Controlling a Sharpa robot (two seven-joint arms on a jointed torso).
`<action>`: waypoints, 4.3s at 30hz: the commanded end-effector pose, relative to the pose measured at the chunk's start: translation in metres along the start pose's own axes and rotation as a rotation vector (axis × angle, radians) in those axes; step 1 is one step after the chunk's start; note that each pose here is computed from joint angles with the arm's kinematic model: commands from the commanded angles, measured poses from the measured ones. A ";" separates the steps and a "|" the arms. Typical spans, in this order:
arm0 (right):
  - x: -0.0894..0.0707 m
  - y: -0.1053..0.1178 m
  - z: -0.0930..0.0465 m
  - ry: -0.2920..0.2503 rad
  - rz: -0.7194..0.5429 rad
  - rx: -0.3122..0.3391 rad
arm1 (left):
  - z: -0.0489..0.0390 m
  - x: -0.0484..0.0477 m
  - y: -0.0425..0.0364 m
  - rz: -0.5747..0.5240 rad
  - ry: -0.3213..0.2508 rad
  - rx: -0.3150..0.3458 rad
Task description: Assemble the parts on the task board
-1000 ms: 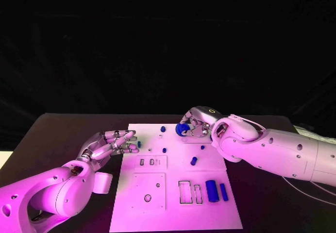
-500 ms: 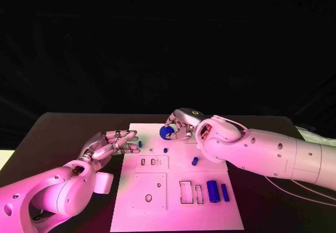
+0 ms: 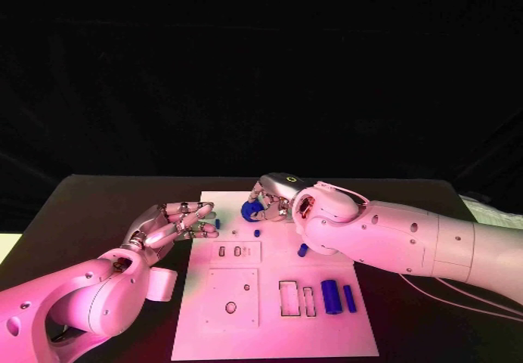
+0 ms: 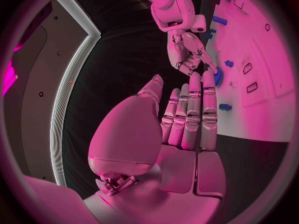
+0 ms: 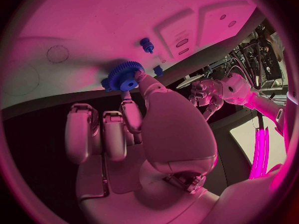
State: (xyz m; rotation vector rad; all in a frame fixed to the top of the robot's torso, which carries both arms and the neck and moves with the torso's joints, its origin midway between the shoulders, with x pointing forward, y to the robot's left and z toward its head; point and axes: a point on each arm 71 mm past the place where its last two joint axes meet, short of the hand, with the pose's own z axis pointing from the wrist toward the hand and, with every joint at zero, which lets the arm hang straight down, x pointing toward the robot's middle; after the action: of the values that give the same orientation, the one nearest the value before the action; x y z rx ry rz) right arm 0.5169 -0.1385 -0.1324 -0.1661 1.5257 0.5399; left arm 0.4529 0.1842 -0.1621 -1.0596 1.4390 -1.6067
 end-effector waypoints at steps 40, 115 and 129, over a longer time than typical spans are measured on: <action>0.001 -0.011 -0.012 0.041 0.047 0.009 | -0.0004 0.0012 -0.0016 0.002 0.021 0.010; -0.018 -0.178 -0.107 0.003 0.235 0.118 | -0.0004 -0.0023 -0.0003 0.002 0.021 0.003; -0.007 -0.176 -0.102 0.017 0.235 0.118 | 0.0000 -0.0026 0.0000 0.003 0.021 0.002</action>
State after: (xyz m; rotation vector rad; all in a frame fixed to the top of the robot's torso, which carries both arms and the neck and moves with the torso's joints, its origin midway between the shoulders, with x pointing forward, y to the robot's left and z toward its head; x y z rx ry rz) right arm 0.5016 -0.3400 -0.1705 0.1246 1.5864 0.6292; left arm 0.4546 0.1892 -0.1636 -1.0576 1.4449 -1.5977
